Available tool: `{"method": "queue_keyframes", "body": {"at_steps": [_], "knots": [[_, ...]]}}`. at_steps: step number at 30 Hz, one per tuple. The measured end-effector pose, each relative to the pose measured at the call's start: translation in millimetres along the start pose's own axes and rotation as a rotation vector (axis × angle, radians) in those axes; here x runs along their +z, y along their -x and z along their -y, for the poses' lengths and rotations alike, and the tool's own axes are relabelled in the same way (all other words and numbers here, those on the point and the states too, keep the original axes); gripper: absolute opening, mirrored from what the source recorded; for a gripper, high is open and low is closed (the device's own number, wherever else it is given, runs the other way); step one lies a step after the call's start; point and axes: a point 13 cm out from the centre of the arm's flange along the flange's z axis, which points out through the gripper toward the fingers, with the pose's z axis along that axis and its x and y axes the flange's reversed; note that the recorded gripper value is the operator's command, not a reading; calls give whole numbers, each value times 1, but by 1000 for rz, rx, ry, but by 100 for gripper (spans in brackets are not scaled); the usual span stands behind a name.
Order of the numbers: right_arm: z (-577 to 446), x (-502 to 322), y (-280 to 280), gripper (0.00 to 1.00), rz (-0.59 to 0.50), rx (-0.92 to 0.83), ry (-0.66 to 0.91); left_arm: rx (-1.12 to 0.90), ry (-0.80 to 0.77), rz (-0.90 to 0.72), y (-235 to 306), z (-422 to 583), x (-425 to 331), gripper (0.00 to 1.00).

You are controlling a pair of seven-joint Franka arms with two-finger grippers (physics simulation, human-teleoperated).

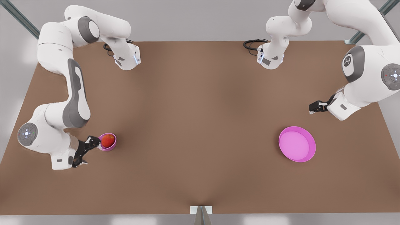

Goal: Use the left arm to pick up the apple from the plate, transfer it to the gripper of the right arm, and then use the right arm to place it into the bowl

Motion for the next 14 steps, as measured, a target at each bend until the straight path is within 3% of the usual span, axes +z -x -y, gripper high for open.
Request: {"method": "queue_keyframes", "body": {"at_steps": [3,8,14], "knots": [[-43,-96,2,100,-35,47,-93,-11,1,3,0,0,-1,100],[-83,-129,-47,100,-150,233,-124,-20,4,13,10,1,-1,100],[-105,-138,-100,100,-180,475,-94,-16,8,34,18,9,-4,100]]}}
